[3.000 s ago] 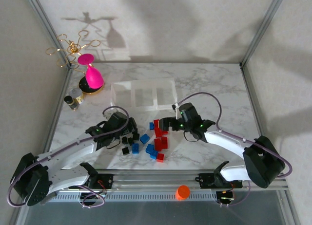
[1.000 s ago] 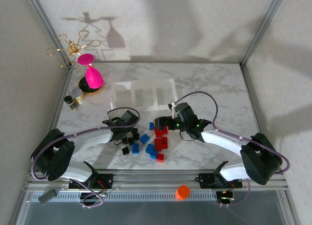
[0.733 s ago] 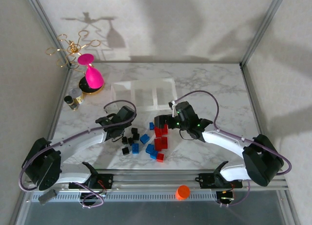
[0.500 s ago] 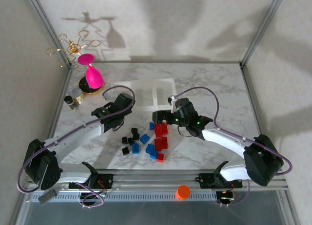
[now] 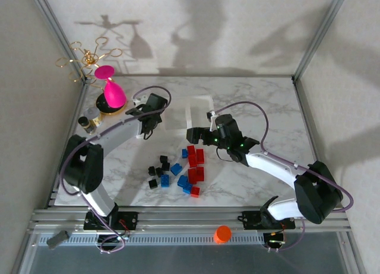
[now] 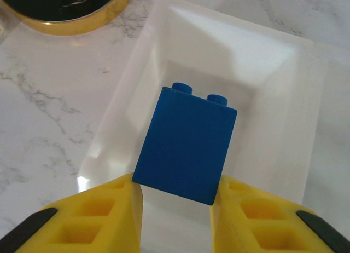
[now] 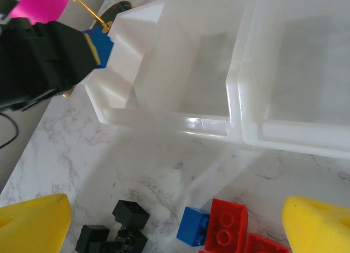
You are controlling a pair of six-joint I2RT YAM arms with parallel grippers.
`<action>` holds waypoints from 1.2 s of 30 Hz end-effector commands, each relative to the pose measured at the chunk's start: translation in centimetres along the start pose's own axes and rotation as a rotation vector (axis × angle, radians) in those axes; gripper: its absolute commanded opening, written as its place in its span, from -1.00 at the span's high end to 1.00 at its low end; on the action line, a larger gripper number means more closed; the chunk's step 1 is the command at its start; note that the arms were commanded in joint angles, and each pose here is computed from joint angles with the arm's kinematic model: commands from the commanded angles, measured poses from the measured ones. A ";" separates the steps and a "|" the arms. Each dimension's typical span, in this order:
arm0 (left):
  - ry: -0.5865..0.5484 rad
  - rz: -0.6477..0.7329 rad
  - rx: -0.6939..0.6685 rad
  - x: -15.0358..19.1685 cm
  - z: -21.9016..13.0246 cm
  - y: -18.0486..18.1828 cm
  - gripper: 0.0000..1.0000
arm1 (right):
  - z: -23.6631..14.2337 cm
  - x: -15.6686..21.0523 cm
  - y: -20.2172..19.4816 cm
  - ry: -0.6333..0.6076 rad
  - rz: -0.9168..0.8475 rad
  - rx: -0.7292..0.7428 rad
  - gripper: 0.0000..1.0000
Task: Sort the legos into containers by color
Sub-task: Place the lego in the container.
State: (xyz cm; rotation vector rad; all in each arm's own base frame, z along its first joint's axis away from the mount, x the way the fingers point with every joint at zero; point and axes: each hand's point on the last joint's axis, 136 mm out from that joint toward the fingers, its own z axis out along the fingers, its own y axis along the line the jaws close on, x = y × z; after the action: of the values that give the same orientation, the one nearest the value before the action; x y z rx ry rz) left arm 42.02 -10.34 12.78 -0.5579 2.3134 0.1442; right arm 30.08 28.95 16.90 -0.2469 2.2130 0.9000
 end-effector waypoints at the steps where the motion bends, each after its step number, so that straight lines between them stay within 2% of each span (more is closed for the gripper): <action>1: -0.001 0.033 0.020 -0.7 1.2 -1.6 0.31 | 0.2 -0.5 0.0 -0.020 0.016 -0.002 -0.98; 5: 0.029 0.045 -0.023 0.3 3.4 -1.8 0.31 | 0.2 -0.3 -0.2 -0.016 0.021 0.002 -0.98; 9: 0.043 0.044 -0.025 0.7 4.0 -1.9 0.22 | -0.4 -1.2 -1.1 -0.039 0.028 0.020 -0.98; 15: 0.042 0.047 -0.006 0.3 3.4 -2.0 -0.12 | -1.0 -1.8 -1.1 -0.057 0.022 0.022 -0.98; 17: 0.034 0.045 -0.010 -0.1 3.0 -1.9 -0.17 | -1.1 -2.1 -1.0 -0.063 0.017 0.021 -0.98; 25: 0.010 0.000 0.098 -1.4 -1.2 -2.0 -0.17 | -1.8 -2.8 -1.8 -0.058 -0.001 0.052 -0.98; 28: 0.013 -0.005 0.148 -1.0 -3.1 -2.2 -0.16 | -2.3 -2.6 -2.5 -0.048 0.010 0.058 -0.98; 36: 0.101 0.061 0.301 4.6 -7.6 -3.6 -0.17 | -3.0 0.6 -4.0 0.036 0.041 0.075 -0.98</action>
State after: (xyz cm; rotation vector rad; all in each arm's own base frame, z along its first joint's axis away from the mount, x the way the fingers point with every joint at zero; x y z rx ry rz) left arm 38.23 -15.67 16.64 -0.3987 2.3165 -0.1497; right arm 31.12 24.51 17.18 -0.1550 2.2354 0.8334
